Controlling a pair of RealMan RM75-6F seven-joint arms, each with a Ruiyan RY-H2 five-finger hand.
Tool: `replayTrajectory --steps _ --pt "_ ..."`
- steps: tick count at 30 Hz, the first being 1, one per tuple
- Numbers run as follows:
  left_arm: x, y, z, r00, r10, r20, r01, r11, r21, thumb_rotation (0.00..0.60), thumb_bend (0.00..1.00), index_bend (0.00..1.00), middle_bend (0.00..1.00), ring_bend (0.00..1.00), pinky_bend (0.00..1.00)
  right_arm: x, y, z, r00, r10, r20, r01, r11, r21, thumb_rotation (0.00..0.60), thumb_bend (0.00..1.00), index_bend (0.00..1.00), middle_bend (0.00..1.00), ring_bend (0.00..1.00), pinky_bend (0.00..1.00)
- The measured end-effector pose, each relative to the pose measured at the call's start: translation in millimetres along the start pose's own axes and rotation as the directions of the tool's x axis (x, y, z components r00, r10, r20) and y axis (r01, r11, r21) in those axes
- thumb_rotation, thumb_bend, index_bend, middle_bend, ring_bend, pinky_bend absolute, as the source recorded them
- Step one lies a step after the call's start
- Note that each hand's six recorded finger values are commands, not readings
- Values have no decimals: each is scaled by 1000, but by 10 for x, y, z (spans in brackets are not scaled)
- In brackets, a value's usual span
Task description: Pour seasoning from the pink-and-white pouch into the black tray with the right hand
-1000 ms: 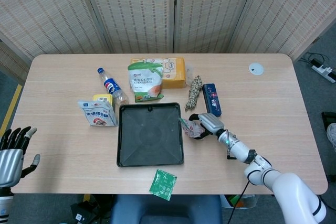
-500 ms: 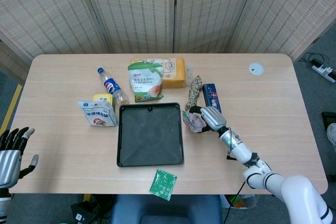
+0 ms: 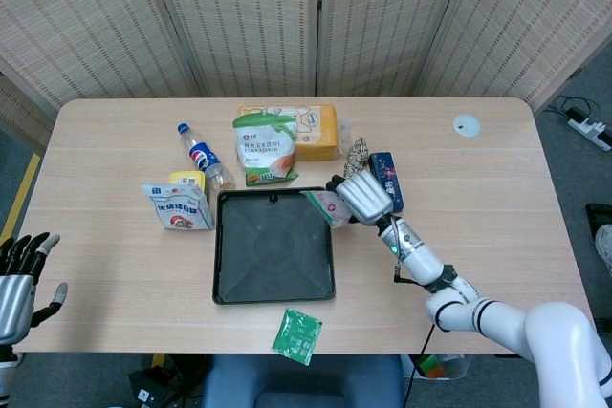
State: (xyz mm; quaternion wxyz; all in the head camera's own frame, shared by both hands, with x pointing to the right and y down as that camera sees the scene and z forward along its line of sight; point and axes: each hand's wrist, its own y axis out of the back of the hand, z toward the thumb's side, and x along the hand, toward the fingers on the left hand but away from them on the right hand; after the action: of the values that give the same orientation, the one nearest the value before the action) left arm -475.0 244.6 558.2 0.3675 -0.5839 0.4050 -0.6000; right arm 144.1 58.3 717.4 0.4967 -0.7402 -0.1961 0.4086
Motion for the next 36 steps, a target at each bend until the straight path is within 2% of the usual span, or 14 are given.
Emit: replayTrajectory --steps 7,16,22,26,36 --pt "-11 -16 -37 1000 -2 -5 2 1000 -6 600 439 148 133 100 0 -237 66 302 999 35 -40 -26 982 187 600 268 752 678 1000 1000" --pt "-16 -45 -70 1000 -6 -9 6 1000 -10 600 440 147 133 100 0 -333 -11 620 992 62 -108 -16 923 386 600 268 752 684 1000 1000" --pt "-12 -62 -71 1000 -8 -8 8 1000 -13 600 439 146 133 100 0 -331 -107 698 986 83 -143 7 845 535 600 268 757 695 1000 1000" --pt "-8 -62 -65 1000 -8 -4 8 1000 -14 600 439 145 133 100 0 -338 -165 718 984 91 -156 29 774 633 600 268 757 695 1000 1000" --pt "-4 -81 -60 1000 -10 -5 10 1000 -19 600 439 142 133 100 0 -411 -257 868 981 95 -167 68 645 761 600 269 762 709 1000 1000"
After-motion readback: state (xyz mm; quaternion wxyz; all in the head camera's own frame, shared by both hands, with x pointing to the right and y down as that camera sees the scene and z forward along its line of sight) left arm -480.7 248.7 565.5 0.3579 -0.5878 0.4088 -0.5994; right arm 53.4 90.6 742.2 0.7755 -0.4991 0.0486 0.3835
